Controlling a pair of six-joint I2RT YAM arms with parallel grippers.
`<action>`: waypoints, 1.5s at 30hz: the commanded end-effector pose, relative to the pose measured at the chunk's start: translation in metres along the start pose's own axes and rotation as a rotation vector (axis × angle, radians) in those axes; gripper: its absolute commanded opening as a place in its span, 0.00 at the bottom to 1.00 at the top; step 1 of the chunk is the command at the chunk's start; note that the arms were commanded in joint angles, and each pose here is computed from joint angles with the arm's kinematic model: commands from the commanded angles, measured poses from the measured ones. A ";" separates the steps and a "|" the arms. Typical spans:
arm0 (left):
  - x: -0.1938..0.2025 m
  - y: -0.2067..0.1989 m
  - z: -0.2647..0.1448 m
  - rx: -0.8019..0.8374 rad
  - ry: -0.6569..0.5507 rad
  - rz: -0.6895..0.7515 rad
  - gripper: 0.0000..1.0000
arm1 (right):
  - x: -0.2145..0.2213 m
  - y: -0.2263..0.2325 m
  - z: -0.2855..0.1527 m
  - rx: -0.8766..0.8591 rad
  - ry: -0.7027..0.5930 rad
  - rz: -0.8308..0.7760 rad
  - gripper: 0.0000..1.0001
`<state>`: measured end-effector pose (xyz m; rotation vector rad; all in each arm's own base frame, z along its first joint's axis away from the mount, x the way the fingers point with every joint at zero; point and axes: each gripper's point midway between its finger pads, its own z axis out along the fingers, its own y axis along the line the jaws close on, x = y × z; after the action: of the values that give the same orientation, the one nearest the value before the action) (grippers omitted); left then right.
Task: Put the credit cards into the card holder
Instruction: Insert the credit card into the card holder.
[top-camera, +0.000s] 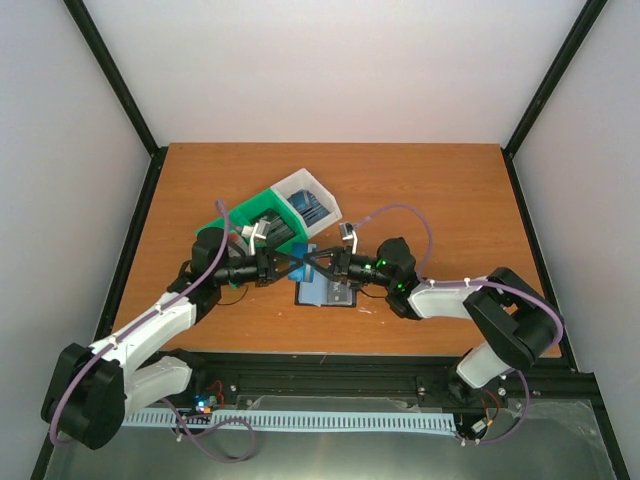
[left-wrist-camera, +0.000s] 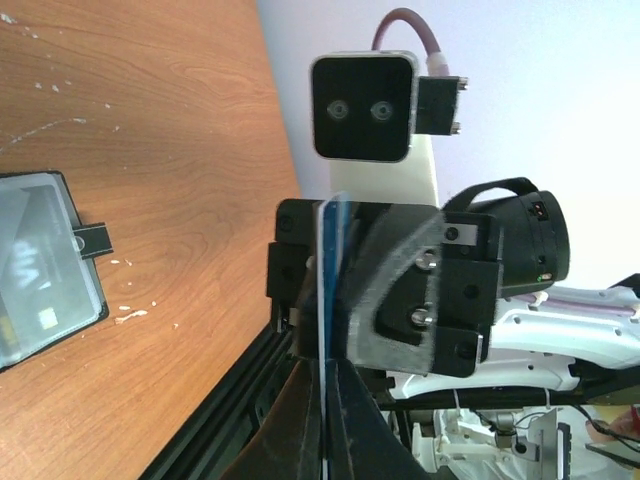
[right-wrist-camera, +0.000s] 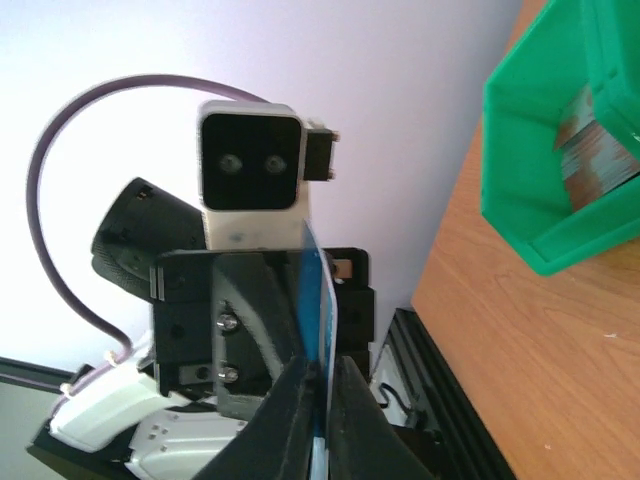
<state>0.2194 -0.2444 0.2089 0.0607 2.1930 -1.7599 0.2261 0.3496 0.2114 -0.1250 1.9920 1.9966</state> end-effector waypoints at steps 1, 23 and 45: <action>0.002 -0.005 0.001 0.013 0.012 0.020 0.03 | 0.005 0.012 0.001 -0.069 0.009 -0.023 0.03; 0.005 0.134 0.003 -0.541 -0.016 -0.009 0.48 | 0.010 -0.154 -0.086 0.663 0.116 0.021 0.03; 0.010 0.190 0.023 -0.724 0.097 -0.009 0.16 | 0.000 -0.179 -0.050 0.510 0.081 0.189 0.03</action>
<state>0.2592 -0.2198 0.0222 -0.0690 2.7603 -0.8973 0.2616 0.2891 0.0340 0.1069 2.6172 1.4804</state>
